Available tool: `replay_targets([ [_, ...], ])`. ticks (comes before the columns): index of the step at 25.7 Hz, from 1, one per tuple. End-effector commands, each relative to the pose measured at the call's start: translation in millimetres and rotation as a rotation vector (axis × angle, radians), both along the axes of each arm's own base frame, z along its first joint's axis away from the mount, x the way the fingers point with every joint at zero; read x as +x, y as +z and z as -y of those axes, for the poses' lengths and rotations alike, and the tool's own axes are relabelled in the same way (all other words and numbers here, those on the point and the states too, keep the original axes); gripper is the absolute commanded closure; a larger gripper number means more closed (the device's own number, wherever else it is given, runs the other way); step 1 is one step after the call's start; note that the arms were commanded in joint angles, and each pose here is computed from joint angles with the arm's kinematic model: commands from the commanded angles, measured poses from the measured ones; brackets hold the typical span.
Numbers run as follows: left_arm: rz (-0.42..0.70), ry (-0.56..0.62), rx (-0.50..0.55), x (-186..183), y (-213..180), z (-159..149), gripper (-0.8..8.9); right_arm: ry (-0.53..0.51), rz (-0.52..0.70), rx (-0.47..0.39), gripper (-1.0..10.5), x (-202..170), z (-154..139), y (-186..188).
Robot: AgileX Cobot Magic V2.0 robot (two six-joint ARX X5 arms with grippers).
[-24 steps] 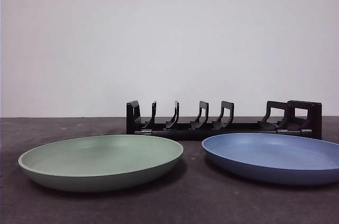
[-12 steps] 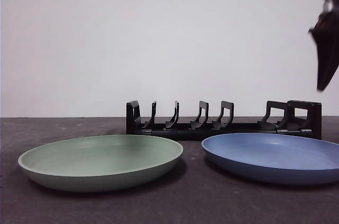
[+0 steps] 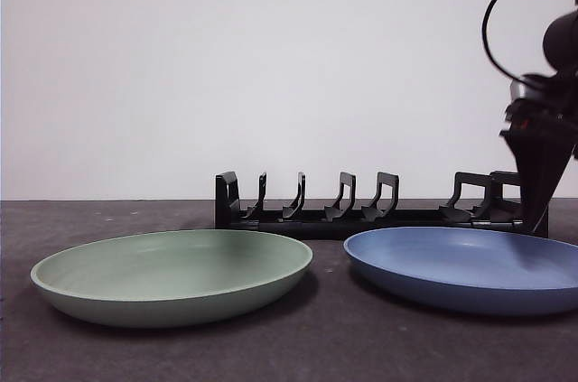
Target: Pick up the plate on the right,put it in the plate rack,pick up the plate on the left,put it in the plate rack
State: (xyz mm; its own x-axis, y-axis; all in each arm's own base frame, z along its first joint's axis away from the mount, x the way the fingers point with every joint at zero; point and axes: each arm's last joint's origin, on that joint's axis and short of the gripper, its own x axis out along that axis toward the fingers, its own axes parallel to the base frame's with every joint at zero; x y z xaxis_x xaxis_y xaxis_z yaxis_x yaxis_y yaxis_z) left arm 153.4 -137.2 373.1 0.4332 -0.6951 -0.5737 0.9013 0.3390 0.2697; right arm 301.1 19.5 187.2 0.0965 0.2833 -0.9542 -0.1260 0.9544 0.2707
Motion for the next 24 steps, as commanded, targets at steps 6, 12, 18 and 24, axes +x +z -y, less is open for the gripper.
replay_targets([
  [6,0.012,-0.007,-0.001,0.3,0.7,0.9,1.86,-0.004,-0.02,-0.015,6.6,6.8,-0.6,-13.3],
  [12,0.012,-0.007,-0.002,0.3,0.8,0.9,1.86,-0.004,-0.028,-0.015,7.7,8.4,-0.6,-17.5],
  [18,0.012,-0.007,-0.002,0.3,0.7,0.9,1.86,-0.004,-0.054,-0.013,8.0,10.6,-0.8,-26.5],
  [24,0.011,-0.013,-0.001,-0.5,0.6,1.7,1.86,0.007,-0.044,-0.013,9.6,11.1,-0.8,-26.0],
])
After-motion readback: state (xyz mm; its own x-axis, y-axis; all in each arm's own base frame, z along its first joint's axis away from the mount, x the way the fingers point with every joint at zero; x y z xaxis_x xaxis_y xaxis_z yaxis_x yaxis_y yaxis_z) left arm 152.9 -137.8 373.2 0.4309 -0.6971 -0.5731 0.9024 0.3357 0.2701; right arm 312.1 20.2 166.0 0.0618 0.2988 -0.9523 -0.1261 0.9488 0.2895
